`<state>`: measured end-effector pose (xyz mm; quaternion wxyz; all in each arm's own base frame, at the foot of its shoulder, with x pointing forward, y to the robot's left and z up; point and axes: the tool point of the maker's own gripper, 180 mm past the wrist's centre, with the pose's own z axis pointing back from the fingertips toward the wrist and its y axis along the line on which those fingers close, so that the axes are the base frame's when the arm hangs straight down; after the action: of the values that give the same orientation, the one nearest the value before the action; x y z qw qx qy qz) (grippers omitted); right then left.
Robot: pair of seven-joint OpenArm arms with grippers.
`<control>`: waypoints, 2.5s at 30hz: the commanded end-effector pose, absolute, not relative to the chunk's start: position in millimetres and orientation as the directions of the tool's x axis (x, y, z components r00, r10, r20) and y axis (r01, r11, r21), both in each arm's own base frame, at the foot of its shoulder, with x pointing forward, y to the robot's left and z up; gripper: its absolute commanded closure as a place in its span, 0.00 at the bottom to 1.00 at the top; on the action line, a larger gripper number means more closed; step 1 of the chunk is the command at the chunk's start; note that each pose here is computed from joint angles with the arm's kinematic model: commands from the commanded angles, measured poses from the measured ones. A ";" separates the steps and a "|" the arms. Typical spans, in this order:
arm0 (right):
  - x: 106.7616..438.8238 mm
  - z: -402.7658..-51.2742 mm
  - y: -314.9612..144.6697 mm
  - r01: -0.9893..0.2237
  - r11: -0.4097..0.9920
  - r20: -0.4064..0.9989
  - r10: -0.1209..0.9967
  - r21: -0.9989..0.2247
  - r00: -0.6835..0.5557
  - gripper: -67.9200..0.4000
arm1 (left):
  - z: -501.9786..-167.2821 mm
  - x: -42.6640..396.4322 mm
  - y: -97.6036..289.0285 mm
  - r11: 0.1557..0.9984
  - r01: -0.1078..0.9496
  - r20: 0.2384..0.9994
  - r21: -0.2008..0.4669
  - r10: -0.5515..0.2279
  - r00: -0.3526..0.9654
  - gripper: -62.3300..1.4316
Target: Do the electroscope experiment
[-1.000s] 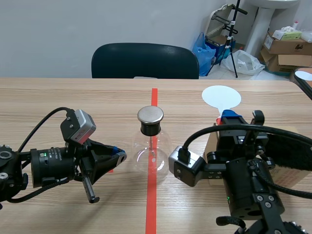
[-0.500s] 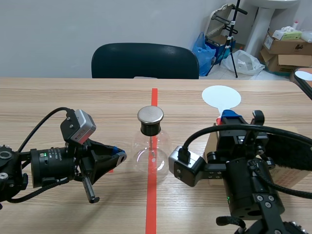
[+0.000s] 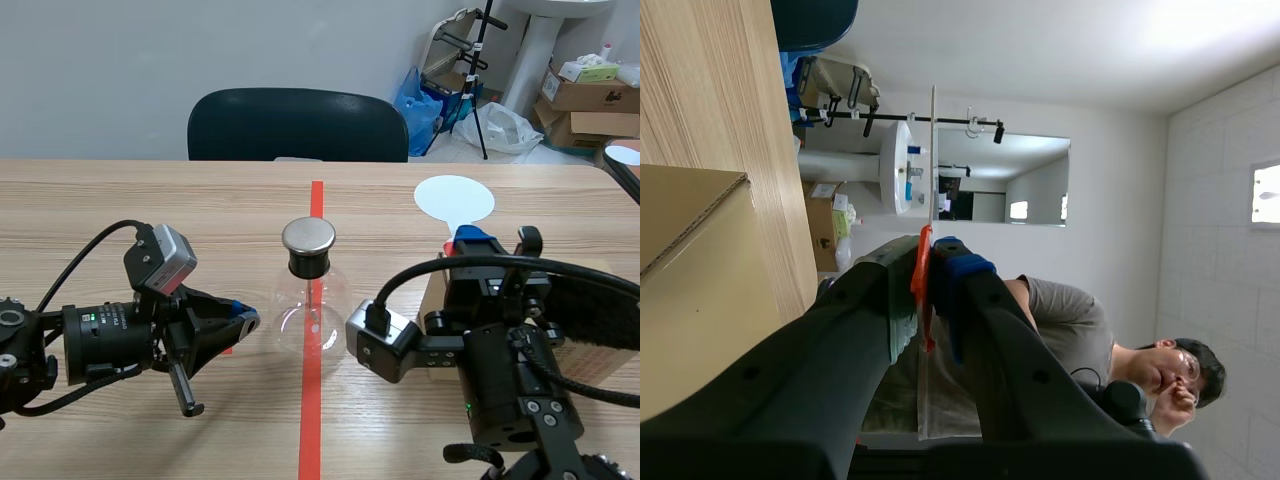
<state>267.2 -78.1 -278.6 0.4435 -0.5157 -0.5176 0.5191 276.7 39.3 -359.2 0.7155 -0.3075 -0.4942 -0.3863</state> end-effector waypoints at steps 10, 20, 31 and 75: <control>272.5 -267.6 -81.0 0.112 -0.071 -0.079 0.994 -0.991 -0.071 0.98 | -348.3 280.8 35.6 0.510 0.858 0.957 -0.055 -0.218 0.191 0.93; 272.5 -267.6 -81.1 0.112 -0.071 -0.079 0.994 -0.991 -0.070 0.98 | -348.3 280.8 35.6 0.510 0.858 0.957 -0.055 -0.217 0.191 0.93; 272.5 -267.6 -81.0 0.112 -0.071 -0.079 0.994 -0.991 -0.071 0.98 | -348.3 280.8 35.6 0.510 0.858 0.957 -0.055 -0.217 0.191 0.93; 264.6 -260.9 -83.8 0.136 -0.021 -0.030 0.997 -0.991 -0.065 0.98 | -348.2 280.9 35.5 0.510 0.858 0.957 -0.055 -0.217 0.191 0.93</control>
<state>263.2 -79.4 -274.4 0.4477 -0.5123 -0.5330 0.5030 276.7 39.3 -359.1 0.7155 -0.3077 -0.4944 -0.3861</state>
